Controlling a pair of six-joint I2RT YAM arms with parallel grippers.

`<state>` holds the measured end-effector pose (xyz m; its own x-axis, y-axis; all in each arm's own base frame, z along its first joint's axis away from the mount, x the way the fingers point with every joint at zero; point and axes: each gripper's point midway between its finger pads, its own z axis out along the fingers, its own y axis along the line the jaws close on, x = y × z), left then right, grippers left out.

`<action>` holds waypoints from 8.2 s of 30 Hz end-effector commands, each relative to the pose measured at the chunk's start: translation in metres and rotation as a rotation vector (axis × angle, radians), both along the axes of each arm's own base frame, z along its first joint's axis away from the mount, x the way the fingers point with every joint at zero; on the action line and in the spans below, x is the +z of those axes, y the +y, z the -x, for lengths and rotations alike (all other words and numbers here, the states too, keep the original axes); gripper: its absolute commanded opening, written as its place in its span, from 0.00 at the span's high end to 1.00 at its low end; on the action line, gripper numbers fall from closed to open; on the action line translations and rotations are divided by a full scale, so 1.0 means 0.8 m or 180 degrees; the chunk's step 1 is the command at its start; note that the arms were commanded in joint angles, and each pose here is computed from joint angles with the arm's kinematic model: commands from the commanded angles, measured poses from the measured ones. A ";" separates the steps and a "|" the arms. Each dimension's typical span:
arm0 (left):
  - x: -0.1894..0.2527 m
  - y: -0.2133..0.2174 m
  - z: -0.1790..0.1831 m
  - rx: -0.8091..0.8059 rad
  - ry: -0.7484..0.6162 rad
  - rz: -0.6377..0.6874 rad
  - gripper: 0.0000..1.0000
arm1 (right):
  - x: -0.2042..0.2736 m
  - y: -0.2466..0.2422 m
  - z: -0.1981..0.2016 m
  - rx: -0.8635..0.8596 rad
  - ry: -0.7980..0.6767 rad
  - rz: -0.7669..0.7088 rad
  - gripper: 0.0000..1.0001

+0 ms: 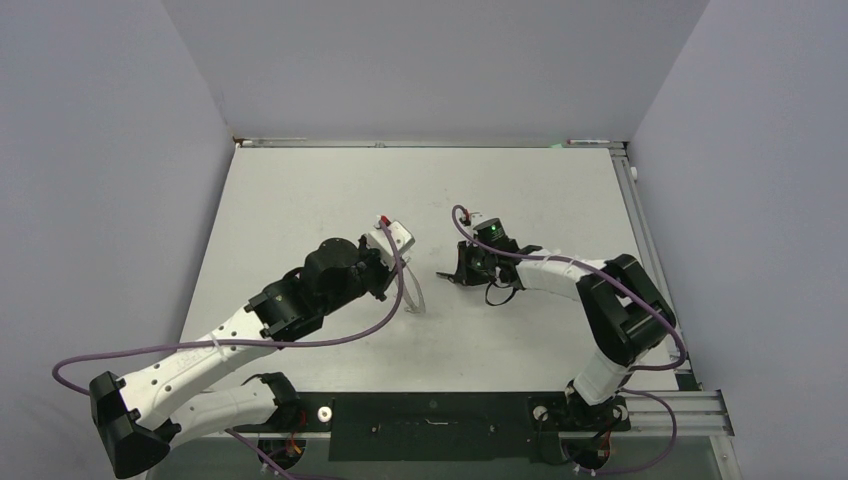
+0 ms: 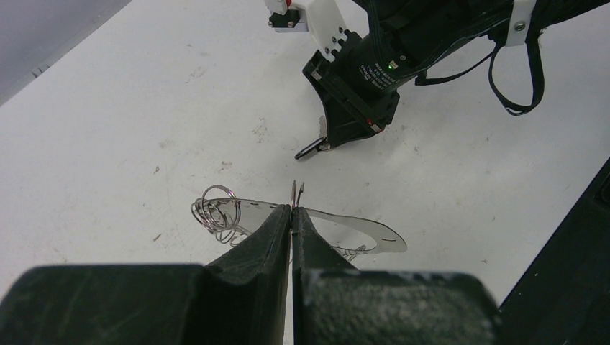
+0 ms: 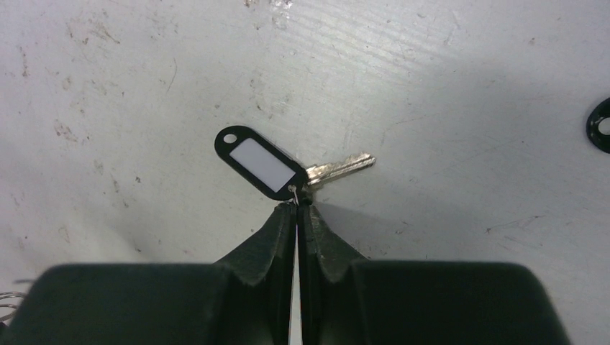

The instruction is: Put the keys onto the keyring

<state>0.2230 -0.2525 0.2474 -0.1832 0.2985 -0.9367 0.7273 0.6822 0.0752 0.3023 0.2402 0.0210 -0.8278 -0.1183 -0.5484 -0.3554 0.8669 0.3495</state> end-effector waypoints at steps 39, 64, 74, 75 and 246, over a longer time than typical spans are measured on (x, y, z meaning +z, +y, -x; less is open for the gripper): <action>0.035 -0.031 0.021 -0.0506 -0.0201 0.0399 1.00 | 0.291 0.042 0.108 0.1523 -0.1674 -0.0682 0.95; 0.029 -0.052 0.025 -0.0595 0.0116 0.0532 1.00 | 0.332 0.077 0.143 0.1965 -0.2101 -0.0851 0.95; 0.034 -0.053 0.029 -0.0633 0.0120 0.0581 1.00 | 0.326 0.081 0.137 0.1909 -0.2149 -0.0840 0.95; 0.034 -0.053 0.029 -0.0635 0.0120 0.0583 1.00 | 0.325 0.081 0.137 0.1906 -0.2142 -0.0836 0.95; 0.118 -0.031 0.085 -0.1268 -0.0443 0.1343 1.00 | 0.401 0.109 0.185 0.2669 -0.2854 -0.1814 0.95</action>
